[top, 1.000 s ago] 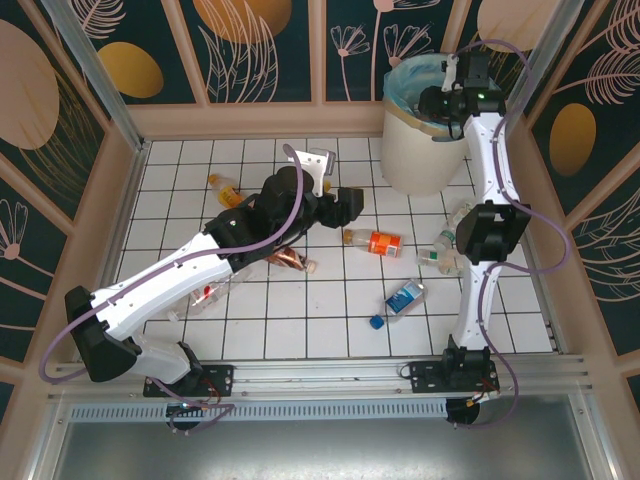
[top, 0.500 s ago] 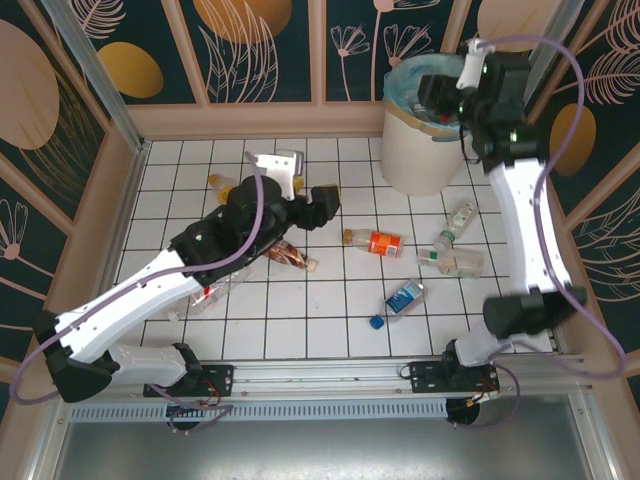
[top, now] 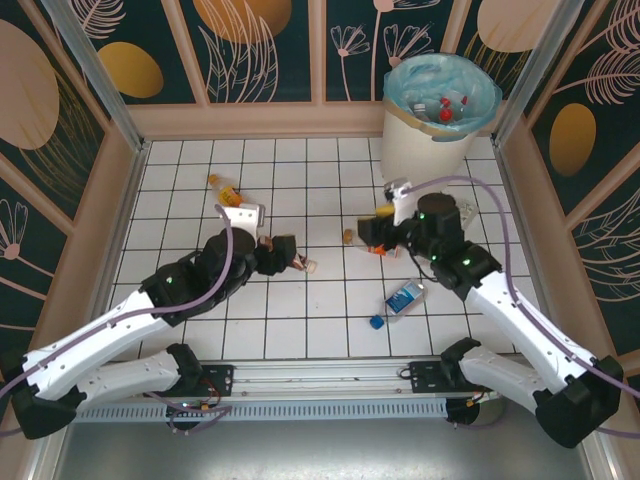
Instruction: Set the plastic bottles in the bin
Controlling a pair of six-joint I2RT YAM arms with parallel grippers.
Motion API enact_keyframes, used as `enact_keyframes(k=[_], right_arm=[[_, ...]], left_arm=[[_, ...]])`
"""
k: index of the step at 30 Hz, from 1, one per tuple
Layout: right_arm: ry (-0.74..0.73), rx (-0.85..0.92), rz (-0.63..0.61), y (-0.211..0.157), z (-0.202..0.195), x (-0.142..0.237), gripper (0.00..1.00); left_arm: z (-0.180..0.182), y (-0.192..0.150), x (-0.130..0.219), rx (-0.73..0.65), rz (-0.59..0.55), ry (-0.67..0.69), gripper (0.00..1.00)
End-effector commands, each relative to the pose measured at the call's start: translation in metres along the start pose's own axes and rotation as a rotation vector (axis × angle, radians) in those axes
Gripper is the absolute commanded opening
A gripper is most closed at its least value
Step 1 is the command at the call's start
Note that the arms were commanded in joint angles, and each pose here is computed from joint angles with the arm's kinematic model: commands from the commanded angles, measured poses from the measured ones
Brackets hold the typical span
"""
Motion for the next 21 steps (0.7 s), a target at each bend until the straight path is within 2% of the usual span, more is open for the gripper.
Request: enact_keyframes(k=[1, 5, 9, 11, 16, 21], right_arm=[[0.115, 0.072, 0.002, -0.009, 0.031, -0.006, 0.60], [0.203, 0.157, -0.002, -0.022, 0.065, -0.025, 0.62], [0.284, 0.092, -0.051, -0.028, 0.091, -0.050, 0.63], [0.359, 0.121, -0.078, -0.027, 0.112, -0.062, 0.63], [0.462, 0.441, -0.073, -0.033, 0.171, -0.097, 0.64], [0.520, 0.734, -0.072, -0.036, 0.224, -0.135, 0.71]], left_arm=[[0.032, -0.021, 0.004, 0.066, 0.029, 0.096, 0.82], [0.054, -0.040, 0.008, 0.164, 0.055, 0.102, 0.82], [0.075, -0.056, 0.013, 0.239, 0.073, 0.127, 0.81], [0.085, -0.059, 0.018, 0.266, 0.063, 0.154, 0.81], [0.107, -0.044, 0.047, 0.302, -0.043, 0.236, 0.81], [0.122, -0.007, 0.093, 0.340, -0.216, 0.324, 0.81]])
Point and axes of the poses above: each hand's point on the last joint's axis, 136 mm out from that joint toward the fingers, its own x axis back along the fingers, its own z axis along the line the jaws close on, y = z × x, the point moved 6 cm from there along x, back along the fingers, and after that the axes turned 15 degrees about x, right-handed, at the moved point
